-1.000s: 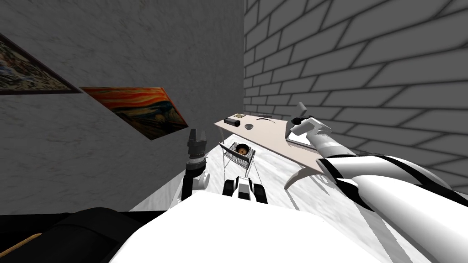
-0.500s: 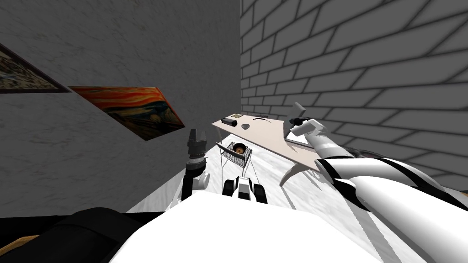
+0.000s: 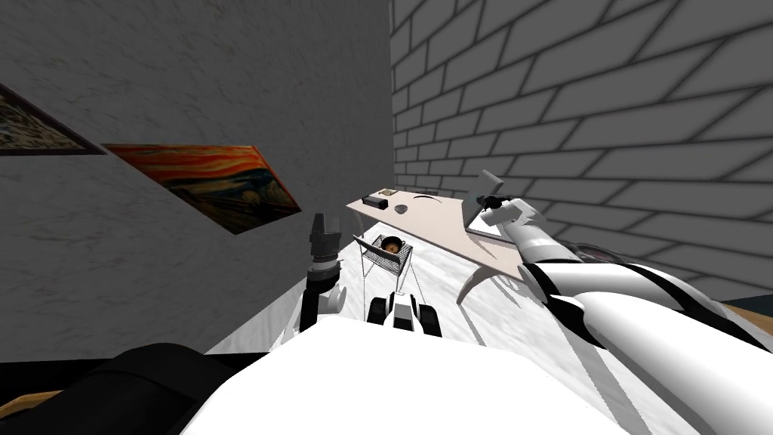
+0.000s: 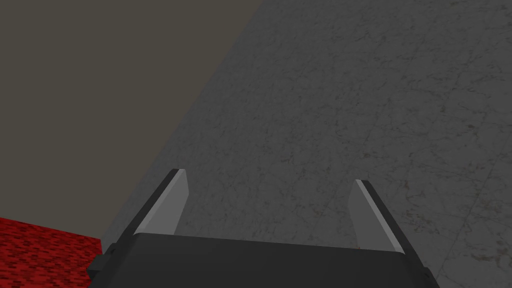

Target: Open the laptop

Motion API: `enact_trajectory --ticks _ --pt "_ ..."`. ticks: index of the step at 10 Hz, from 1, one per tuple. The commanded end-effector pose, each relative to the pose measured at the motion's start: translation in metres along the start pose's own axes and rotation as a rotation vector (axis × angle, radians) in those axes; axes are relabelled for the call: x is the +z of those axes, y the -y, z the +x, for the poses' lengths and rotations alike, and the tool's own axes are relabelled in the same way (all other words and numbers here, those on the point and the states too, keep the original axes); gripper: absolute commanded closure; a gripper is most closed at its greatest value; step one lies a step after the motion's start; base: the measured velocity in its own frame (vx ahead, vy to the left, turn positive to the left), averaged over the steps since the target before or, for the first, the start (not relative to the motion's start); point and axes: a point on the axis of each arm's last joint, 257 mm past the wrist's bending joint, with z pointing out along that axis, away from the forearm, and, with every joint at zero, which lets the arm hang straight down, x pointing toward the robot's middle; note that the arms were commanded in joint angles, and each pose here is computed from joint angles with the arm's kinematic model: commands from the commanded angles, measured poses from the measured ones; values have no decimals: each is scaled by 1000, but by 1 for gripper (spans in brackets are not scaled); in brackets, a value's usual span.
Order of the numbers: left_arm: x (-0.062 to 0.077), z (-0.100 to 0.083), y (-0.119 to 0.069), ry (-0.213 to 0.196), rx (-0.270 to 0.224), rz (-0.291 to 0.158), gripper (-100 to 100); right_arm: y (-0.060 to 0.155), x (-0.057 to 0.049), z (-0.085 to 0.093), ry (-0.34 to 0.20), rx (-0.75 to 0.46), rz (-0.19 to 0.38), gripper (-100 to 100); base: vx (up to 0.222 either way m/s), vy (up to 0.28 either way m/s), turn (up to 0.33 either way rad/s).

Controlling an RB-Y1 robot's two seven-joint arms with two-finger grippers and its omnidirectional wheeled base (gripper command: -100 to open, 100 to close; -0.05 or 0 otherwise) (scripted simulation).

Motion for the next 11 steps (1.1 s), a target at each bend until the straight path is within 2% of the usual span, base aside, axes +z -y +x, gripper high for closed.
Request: enact_trajectory --ticks 1,4,7,8,10,11 --pt "0 0 0 0 0 0 0 -5 -1 15 -3 74 -30 100 11 -32 -62" --pt "0 0 0 0 0 0 0 -12 -2 37 -8 187 -71 100 17 -40 -79" --pt "0 0 0 0 0 0 0 -14 -3 44 -10 226 -83 100 10 -31 -51" --pt "0 0 0 0 0 0 0 -18 -6 58 -13 303 -106 100 27 -45 -117" --pt "0 0 0 0 0 0 0 -20 -8 71 -16 381 -127 100 18 -50 -102" --pt "0 0 0 0 0 0 0 -20 -8 71 -16 381 -127 100 4 -29 -53"
